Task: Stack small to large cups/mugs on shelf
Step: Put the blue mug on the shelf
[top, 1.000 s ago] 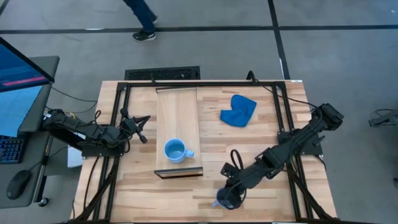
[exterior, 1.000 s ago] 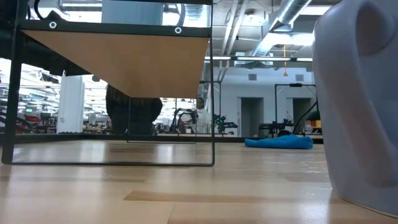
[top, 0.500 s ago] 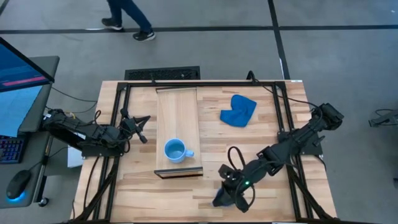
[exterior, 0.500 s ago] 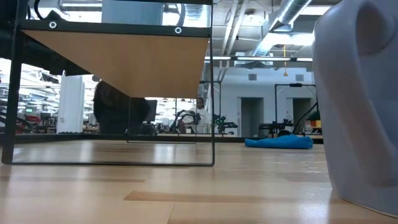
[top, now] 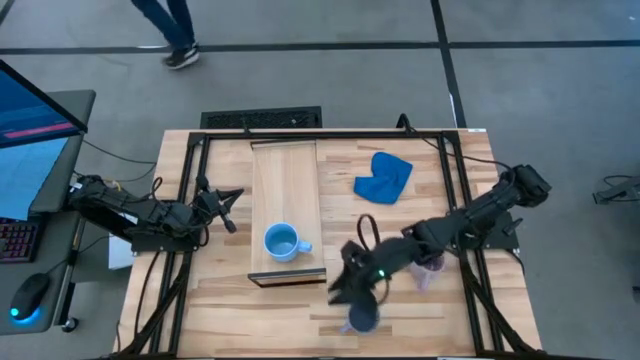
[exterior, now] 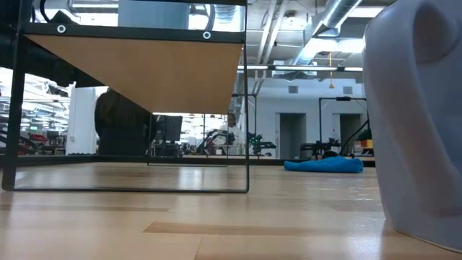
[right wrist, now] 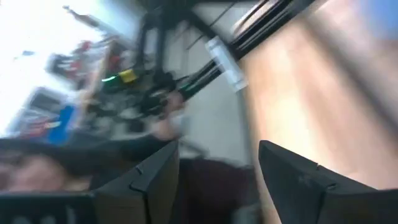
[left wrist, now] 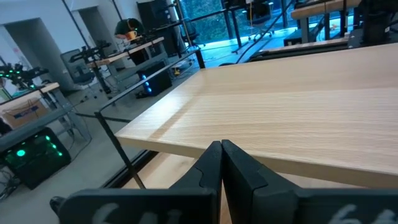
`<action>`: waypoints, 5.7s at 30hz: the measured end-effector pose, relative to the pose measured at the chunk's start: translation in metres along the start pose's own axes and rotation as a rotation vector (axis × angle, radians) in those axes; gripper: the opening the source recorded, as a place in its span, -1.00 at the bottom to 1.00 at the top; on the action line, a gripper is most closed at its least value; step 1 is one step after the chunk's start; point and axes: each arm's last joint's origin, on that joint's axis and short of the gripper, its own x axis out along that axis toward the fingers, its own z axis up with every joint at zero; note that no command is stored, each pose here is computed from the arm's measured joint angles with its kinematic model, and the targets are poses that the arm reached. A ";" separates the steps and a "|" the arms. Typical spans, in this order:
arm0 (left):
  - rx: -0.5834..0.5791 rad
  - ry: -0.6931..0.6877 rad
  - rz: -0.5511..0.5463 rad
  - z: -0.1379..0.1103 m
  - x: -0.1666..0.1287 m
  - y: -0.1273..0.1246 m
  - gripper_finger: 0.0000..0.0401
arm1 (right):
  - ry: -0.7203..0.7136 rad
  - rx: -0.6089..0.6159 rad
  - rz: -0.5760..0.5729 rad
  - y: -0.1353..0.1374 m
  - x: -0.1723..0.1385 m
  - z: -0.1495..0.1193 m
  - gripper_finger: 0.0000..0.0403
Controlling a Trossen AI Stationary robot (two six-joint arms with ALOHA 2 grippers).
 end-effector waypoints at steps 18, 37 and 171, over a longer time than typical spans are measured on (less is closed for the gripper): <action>-0.034 0.002 0.001 0.000 0.000 0.000 -1.00 | 0.101 -0.426 -0.333 0.063 -0.016 -0.048 0.21; 0.002 0.028 0.005 -0.004 0.000 0.000 -1.00 | 0.522 -0.378 -0.611 0.044 0.062 -0.108 0.21; 0.071 0.075 0.000 -0.010 0.000 0.000 -1.00 | 0.787 -0.296 -1.114 -0.042 0.018 -0.018 -0.87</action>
